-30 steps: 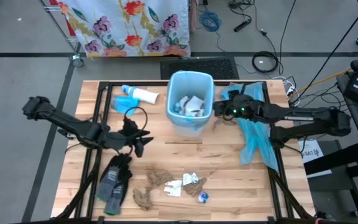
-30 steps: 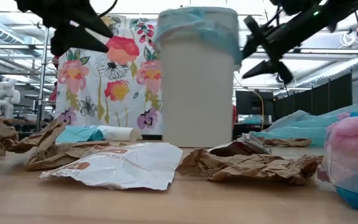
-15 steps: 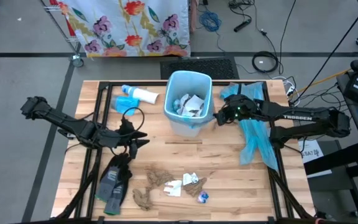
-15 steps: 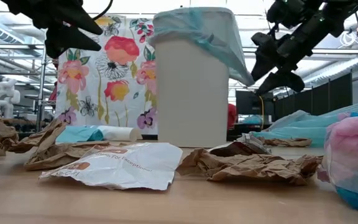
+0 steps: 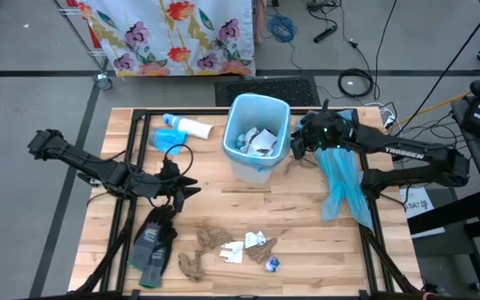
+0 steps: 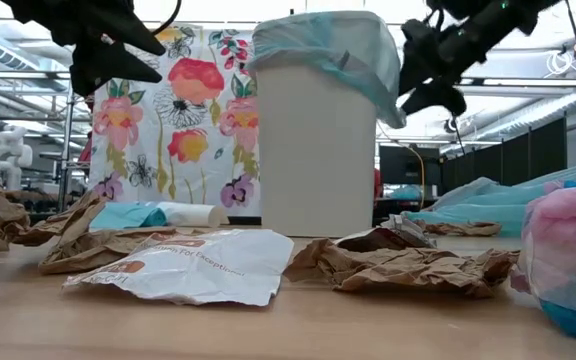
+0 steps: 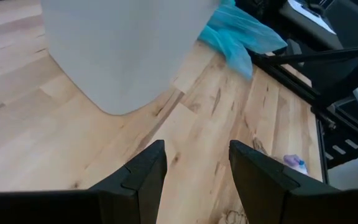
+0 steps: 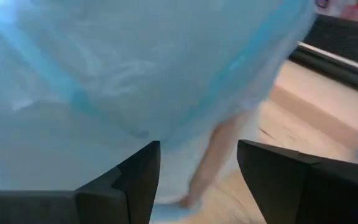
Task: Place trash/remove bag and relplace
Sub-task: Adjust the trash bin, then put the brown paper into the trash bin
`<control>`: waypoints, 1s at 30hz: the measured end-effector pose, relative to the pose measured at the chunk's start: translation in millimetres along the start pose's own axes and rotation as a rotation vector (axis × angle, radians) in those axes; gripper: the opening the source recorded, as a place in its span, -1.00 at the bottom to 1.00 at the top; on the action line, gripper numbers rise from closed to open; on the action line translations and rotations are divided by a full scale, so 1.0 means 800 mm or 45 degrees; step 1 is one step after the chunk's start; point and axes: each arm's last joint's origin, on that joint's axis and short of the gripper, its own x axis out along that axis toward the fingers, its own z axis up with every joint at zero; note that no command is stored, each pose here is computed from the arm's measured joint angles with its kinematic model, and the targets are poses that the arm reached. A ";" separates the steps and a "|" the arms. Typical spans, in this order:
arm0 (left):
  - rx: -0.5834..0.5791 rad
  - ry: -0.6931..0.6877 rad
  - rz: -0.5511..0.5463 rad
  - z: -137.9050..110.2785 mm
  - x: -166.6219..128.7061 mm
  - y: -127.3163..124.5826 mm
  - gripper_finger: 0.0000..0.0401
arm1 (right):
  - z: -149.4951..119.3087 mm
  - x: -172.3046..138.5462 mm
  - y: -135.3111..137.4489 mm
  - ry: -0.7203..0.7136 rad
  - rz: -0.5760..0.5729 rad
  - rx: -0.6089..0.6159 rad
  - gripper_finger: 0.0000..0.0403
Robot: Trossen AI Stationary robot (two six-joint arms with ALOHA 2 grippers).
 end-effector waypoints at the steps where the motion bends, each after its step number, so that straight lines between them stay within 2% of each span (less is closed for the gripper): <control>1: -0.002 0.000 0.000 0.000 0.000 0.000 -0.11 | 0.002 -0.006 0.000 0.053 -0.031 -0.028 0.02; 8: -0.025 0.007 0.008 -0.001 0.002 0.000 -0.11 | -0.014 -0.024 -0.011 0.404 -0.192 -0.210 0.02; 11: -0.025 0.008 0.009 -0.001 0.002 0.000 -0.11 | -0.030 -0.011 -0.017 0.552 -0.226 -0.272 0.02; 17: -0.022 0.012 0.012 -0.002 0.002 0.000 -0.11 | -0.046 0.034 -0.025 0.720 -0.269 -0.335 0.02; 23: -0.021 0.013 0.013 -0.002 0.002 0.000 -0.11 | -0.053 0.080 -0.040 0.782 -0.335 -0.253 0.02; 30: -0.022 0.065 -0.041 -0.003 0.002 -0.001 -0.11 | -0.074 0.100 -0.066 0.848 -0.410 -0.149 0.02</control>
